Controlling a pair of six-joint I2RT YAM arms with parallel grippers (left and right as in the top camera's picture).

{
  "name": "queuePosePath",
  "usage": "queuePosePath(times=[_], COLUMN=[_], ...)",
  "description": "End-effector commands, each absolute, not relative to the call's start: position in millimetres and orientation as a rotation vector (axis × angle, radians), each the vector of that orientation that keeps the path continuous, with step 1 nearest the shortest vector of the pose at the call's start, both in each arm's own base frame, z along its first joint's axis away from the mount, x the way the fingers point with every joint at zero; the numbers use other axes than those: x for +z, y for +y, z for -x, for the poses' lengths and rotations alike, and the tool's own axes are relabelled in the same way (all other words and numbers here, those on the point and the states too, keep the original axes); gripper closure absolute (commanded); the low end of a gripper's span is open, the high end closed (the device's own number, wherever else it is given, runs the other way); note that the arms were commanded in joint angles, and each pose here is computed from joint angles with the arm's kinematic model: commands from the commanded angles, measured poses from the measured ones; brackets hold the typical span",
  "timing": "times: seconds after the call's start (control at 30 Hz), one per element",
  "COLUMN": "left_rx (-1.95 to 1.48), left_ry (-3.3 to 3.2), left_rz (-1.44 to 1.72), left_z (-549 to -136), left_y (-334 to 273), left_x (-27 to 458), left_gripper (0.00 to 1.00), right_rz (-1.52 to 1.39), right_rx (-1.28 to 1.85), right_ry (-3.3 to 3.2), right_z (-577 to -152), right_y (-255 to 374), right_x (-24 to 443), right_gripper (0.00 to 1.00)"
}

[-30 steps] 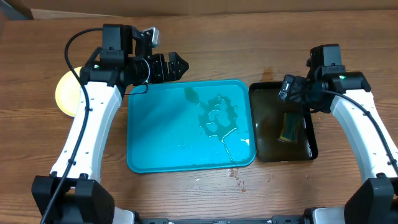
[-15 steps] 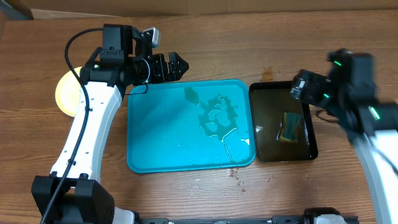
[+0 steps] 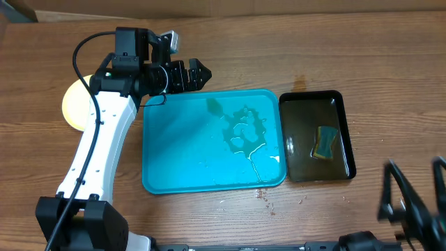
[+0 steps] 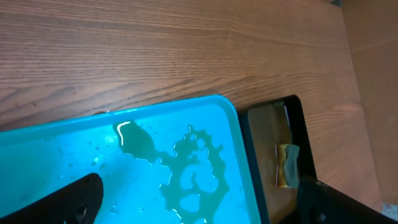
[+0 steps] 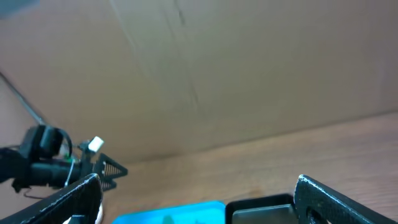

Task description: Clean dirty plates on tray and stack at the side

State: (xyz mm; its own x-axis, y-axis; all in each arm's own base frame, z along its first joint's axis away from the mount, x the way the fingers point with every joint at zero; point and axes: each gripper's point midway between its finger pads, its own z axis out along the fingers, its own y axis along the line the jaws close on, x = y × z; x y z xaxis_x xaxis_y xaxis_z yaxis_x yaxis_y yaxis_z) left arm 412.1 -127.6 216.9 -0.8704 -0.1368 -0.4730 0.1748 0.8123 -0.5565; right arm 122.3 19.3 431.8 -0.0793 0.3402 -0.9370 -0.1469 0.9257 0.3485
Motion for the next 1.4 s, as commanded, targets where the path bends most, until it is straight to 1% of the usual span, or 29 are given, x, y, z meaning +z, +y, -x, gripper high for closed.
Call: queuePosePath(times=[0.0,0.1,0.17,0.3,0.4,0.57,0.77,0.97,1.13,1.37], left_rx=[-0.846,-0.846,-0.846,-0.846,-0.846,-0.846,-0.846,-0.846,-0.846,-0.846], left_ry=[2.488,2.488,2.488,2.488,2.488,2.488,2.488,2.488,2.488,2.488], left_rz=[-0.059,-0.058,-0.058,-0.058,-0.058,-0.058,-0.058,-0.058,-0.058,-0.058], left_z=[-413,-413,-413,-413,-413,-413,-413,-413,-413,-413], left_y=[-132,-131,-131,-132,-132,-131,-131,-131,-131,-131], left_x=[217,217,217,217,217,217,217,217,217,217], left_gripper=[0.00,0.00,0.00,0.00,0.00,0.00,0.00,0.00,0.00,0.00], right_rz=[-0.158,-0.102,-0.089,-0.073,-0.035,0.032,0.059,0.055,0.035,0.063], right_rx=[0.316,0.223,0.174,0.188,0.217,0.256,0.278,0.276,0.264,0.218], right_ry=[1.520,1.413,1.295,1.147,1.060,1.034,1.126,1.225,1.434,1.583], right_z=[-102,-103,-118,-139,-156,-186,-213,-227,-241,-243], right_y=[3,0,-1,5,14,30,39,40,39,38], right_x=[432,434,436,430,415,370,304,265,210,173], right_gripper=[0.00,0.00,0.00,0.00,0.00,0.00,0.00,0.00,0.00,0.00])
